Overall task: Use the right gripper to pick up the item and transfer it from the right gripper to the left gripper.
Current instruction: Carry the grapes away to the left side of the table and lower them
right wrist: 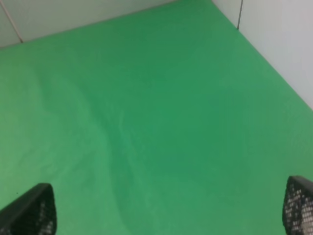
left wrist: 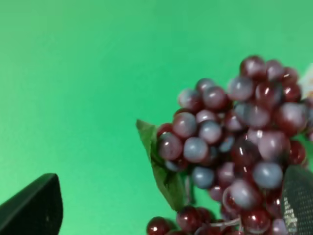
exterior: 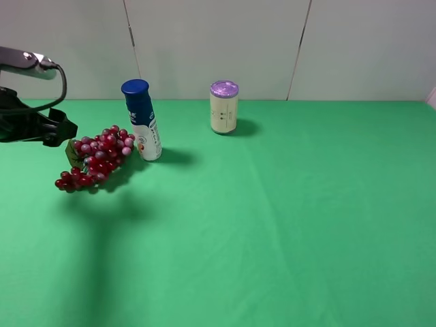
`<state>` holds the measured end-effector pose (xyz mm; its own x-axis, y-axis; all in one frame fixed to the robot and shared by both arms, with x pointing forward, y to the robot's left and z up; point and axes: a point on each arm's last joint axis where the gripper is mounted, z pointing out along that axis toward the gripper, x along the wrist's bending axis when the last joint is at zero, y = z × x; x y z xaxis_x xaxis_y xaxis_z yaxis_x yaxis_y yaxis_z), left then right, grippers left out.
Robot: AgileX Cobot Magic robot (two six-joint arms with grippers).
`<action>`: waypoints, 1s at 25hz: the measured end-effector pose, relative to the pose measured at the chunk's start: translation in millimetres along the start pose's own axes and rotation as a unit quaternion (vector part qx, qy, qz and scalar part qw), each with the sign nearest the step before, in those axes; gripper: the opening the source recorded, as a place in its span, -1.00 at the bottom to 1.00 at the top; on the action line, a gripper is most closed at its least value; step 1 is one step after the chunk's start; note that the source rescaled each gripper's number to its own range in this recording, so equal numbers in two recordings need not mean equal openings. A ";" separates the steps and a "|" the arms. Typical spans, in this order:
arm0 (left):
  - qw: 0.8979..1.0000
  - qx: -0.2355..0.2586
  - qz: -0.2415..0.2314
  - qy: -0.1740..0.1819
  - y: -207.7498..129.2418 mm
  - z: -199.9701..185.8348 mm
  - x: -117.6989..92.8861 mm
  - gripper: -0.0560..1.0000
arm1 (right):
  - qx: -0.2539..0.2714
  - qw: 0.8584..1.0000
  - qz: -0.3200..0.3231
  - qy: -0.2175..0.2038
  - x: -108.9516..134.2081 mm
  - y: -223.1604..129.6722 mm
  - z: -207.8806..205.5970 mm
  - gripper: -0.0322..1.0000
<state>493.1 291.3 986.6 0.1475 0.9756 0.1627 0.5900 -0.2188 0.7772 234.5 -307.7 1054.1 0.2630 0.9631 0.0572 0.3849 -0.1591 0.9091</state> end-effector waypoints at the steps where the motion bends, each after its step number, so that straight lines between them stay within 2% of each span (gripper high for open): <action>1: 1.000 -0.004 0.000 -0.008 2.0 -5.6 -1.0 0.91 | 0.000 1.000 0.000 0.000 0.0 0.0 0.0 1.00; 10: 0.999 -0.037 -0.011 -0.030 6.5 -55.4 6.0 0.91 | 0.000 1.000 0.000 0.000 0.0 -0.1 0.1 1.00; 15: 0.998 -0.051 -0.015 -0.030 5.8 -88.5 8.7 0.91 | 0.001 1.000 0.000 0.000 0.0 -0.3 0.3 1.00; 25: 0.997 -0.071 -0.019 -0.029 -14.9 -168.8 -3.6 0.91 | 0.001 1.000 0.000 0.000 0.0 -0.3 0.3 1.00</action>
<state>349.8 294.2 1077.0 0.1763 0.9793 0.0991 0.4788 -0.1733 0.8607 234.6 -307.7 1053.7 0.2633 0.9630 0.0570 0.3868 -0.1595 0.9083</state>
